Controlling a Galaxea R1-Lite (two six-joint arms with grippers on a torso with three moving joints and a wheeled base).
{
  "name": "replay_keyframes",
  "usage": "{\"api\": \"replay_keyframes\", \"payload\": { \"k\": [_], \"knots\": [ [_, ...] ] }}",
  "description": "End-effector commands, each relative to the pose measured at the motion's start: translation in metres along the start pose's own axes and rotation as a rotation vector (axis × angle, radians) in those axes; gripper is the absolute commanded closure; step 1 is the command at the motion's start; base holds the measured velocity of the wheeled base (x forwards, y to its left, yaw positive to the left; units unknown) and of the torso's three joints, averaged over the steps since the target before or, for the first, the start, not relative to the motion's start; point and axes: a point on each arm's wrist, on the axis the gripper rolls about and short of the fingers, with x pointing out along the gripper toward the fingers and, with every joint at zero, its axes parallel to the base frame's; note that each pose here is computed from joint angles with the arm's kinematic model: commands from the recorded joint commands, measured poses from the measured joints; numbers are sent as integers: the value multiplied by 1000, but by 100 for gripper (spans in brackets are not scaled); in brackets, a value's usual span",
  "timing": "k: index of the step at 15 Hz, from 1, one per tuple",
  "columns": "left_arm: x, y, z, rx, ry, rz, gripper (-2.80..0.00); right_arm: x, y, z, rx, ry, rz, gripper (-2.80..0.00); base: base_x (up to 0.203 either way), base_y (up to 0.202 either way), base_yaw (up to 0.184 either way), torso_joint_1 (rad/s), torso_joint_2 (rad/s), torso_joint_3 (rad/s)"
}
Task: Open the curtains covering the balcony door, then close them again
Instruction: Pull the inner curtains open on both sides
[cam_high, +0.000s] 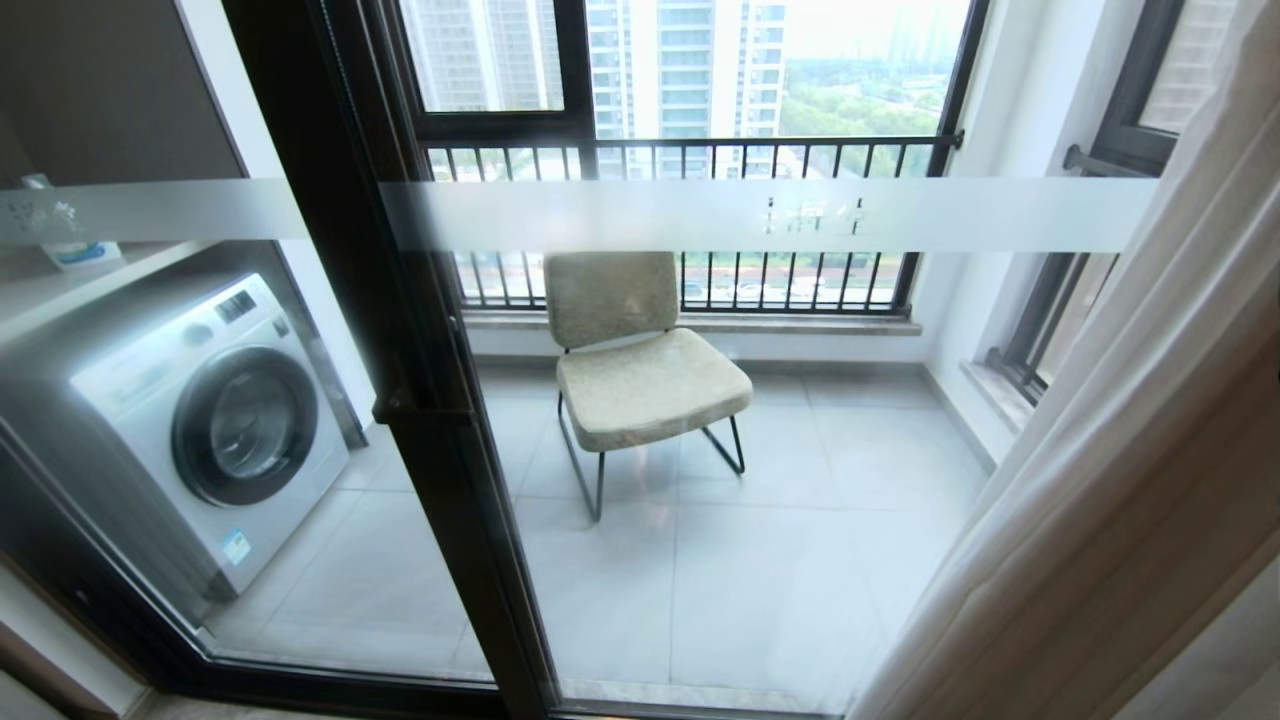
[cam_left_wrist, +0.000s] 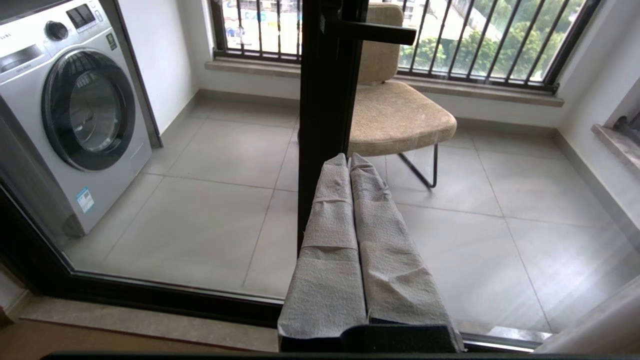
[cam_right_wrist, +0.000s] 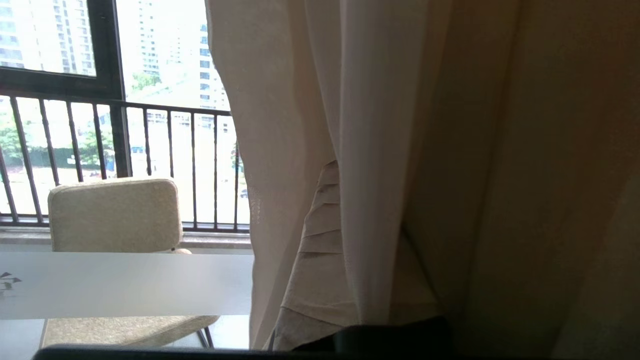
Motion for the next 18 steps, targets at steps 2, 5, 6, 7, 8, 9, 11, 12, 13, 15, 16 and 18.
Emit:
{"api": "replay_keyframes", "payload": {
  "k": [2,5,6,7,8,9,11,12,13,15,16,18],
  "knots": [
    [0,0,0,-1,-1,1,0,-1,1,2,1,-8,3,0,0,-198,-2,3,2,7],
    [0,0,0,-1,-1,1,0,-1,1,1,1,-8,5,0,0,-189,0,0,1,2],
    [0,0,0,0,-1,0,0,-1,1,1,0,-7,5,0,0,-195,-1,-1,2,2],
    [0,0,0,-1,-1,1,0,-1,1,1,0,-7,5,0,0,-195,1,2,7,-2],
    [0,0,0,-1,-1,1,0,-1,1,1,0,-7,5,0,0,-190,1,2,5,2],
    [0,0,0,-1,-1,0,0,-1,1,1,0,-7,5,0,0,-194,3,6,4,5],
    [0,0,0,-1,-1,0,0,-1,1,1,0,-7,5,0,0,-190,0,2,4,2],
    [0,0,0,0,0,0,0,-1,1,1,0,-5,4,0,0,-190,1,5,2,6],
    [0,0,0,-1,-1,-1,0,-1,1,0,0,-4,4,0,0,-192,0,7,2,3],
    [0,0,0,1,1,-1,0,-3,0,1,0,-5,4,0,0,-194,-2,2,7,2],
    [0,0,0,1,1,-1,0,-4,0,2,0,-8,3,0,0,-165,0,2,-2,7],
    [0,0,0,1,1,-1,0,-5,0,3,0,-10,1,0,0,-87,3,5,1,3]
  ]
}}
